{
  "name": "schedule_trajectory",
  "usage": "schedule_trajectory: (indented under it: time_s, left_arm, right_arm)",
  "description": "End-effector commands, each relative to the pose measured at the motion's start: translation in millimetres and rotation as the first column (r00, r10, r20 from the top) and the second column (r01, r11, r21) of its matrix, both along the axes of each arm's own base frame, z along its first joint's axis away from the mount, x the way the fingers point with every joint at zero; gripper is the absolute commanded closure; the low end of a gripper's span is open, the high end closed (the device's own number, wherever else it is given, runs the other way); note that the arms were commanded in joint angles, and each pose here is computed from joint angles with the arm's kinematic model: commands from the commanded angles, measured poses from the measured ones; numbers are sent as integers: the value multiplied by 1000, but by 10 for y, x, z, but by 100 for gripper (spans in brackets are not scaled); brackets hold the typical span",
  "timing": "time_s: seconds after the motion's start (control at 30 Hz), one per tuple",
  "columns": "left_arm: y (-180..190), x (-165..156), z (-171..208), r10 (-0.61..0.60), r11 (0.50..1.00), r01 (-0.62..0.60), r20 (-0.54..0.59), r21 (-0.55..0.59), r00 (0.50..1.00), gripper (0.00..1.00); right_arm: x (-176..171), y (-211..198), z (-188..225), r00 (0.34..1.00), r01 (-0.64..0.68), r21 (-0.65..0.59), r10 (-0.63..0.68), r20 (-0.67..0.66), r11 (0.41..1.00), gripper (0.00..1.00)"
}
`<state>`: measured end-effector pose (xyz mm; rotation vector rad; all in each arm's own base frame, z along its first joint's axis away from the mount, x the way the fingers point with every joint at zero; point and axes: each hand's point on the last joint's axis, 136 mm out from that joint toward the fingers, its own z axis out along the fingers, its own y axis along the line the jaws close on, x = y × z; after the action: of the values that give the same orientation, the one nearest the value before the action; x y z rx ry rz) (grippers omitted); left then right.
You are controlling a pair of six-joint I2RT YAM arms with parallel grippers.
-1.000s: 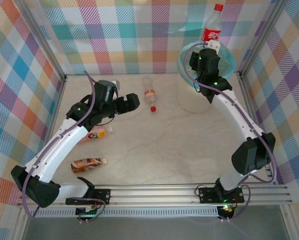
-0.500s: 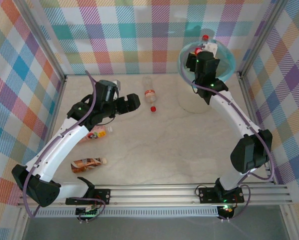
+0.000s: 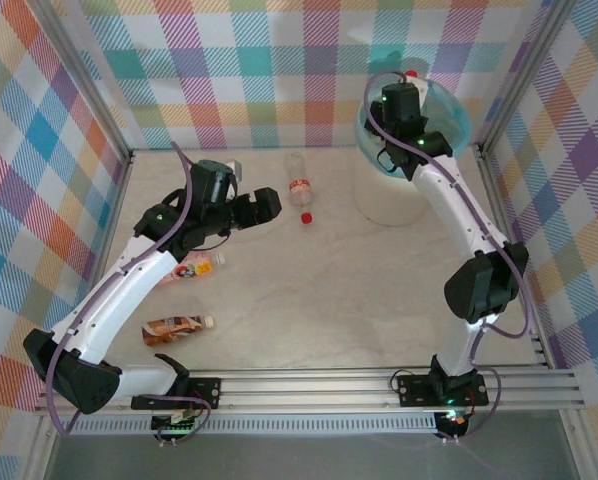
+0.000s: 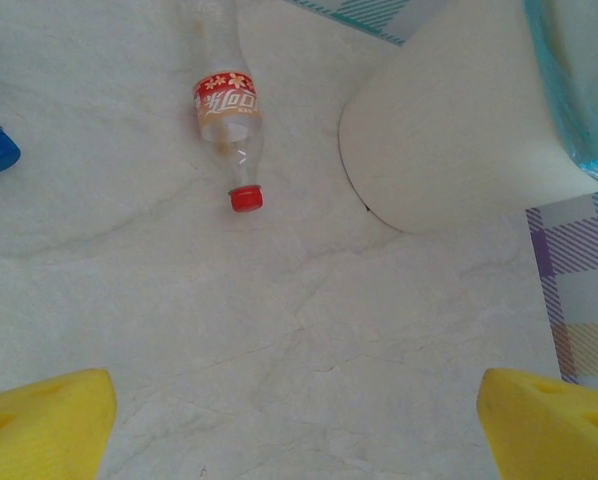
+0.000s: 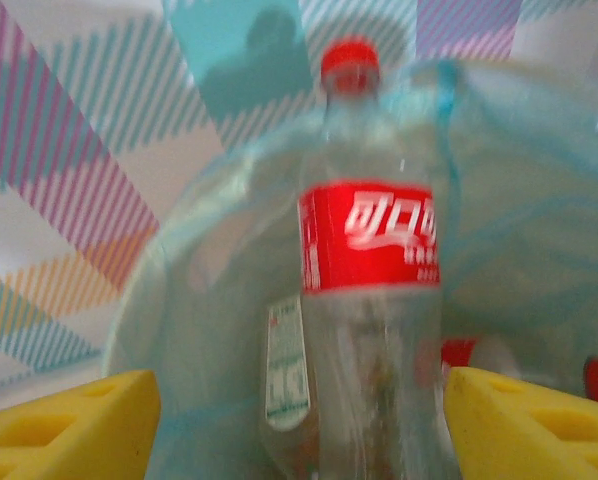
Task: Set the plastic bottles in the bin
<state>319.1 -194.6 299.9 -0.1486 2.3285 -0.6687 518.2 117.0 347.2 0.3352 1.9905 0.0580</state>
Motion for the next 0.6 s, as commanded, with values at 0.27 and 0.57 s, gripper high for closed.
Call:
schedule_trajectory:
  time_s: [0.27,0.57]
  left_arm:
    - [244,-181,292,-10,998,4,93,65,996,6]
    - [552,-371,226,54,988,-68,105,136,993,5]
  right_arm:
    - [-298,620,287,967,-226,155,240,-81,962,32]
    - [-712,1231,1028,919,-387,-10,386,82,922,28]
